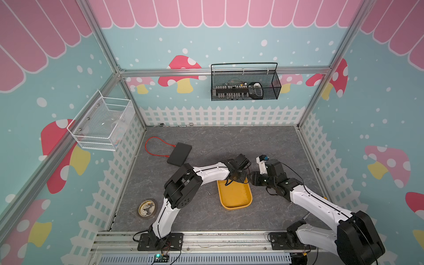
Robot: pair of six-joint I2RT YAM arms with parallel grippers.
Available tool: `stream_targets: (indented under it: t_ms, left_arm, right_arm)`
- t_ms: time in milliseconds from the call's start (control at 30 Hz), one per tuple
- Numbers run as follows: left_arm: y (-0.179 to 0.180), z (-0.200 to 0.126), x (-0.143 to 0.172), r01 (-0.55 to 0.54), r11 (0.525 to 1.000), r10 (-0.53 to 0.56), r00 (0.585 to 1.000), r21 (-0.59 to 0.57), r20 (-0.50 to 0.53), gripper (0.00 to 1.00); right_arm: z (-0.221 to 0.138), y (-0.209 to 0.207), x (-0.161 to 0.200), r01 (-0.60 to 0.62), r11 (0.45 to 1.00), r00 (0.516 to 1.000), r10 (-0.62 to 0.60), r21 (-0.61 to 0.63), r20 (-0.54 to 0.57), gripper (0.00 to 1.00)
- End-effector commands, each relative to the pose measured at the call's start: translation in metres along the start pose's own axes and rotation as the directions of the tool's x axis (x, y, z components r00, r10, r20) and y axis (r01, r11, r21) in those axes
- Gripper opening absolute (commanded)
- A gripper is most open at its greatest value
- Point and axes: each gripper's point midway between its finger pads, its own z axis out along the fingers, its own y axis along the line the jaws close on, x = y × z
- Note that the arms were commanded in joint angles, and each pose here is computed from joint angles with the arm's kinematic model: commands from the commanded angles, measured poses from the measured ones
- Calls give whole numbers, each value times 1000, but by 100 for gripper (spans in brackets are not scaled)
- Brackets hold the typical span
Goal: Take out the screws from the storage box
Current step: Pick up the screw from the storage box.
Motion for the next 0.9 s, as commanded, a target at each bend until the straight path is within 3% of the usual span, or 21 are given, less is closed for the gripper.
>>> stream_targets:
  t_ms: [0,100,133,200,367,700,767,867]
  left_arm:
    - [11,18,29,-22,999,18,995,-43,-102,17]
    - [13,19,31,-22,999,16,994,-50,-108,23]
    - [13,19,32,-22,998,16,994,-52,-112,20]
    - [13,19,33,-25,999,19,993,-47,-116,1]
    - [10,6,27,-28,999,25,995,-32,-97,0]
    - [6,-118,-47,44,992,-62,986,118,154,0]
    - [18,-140,-54,69,991,-91,976,118,197,0]
    - [68,-160,-55,157,985,-169,952,65,256,0]
  right_arm:
    - [-4,3,-9,12,1000,1000,-12,0,21,40]
    - [-4,3,-9,13,1000,1000,-13,1,22,40]
    - [-5,3,-10,12,1000,1000,-12,2,24,40]
    - [-4,3,-9,12,1000,1000,-12,2,23,40]
    - [-9,2,-11,15,1000,999,-15,6,45,40]
    - [-19,11,-25,35,999,995,-34,-10,95,39]
    - [-18,11,-26,37,999,995,-35,-14,98,39]
    - [-18,12,-28,44,999,994,-43,-15,99,39]
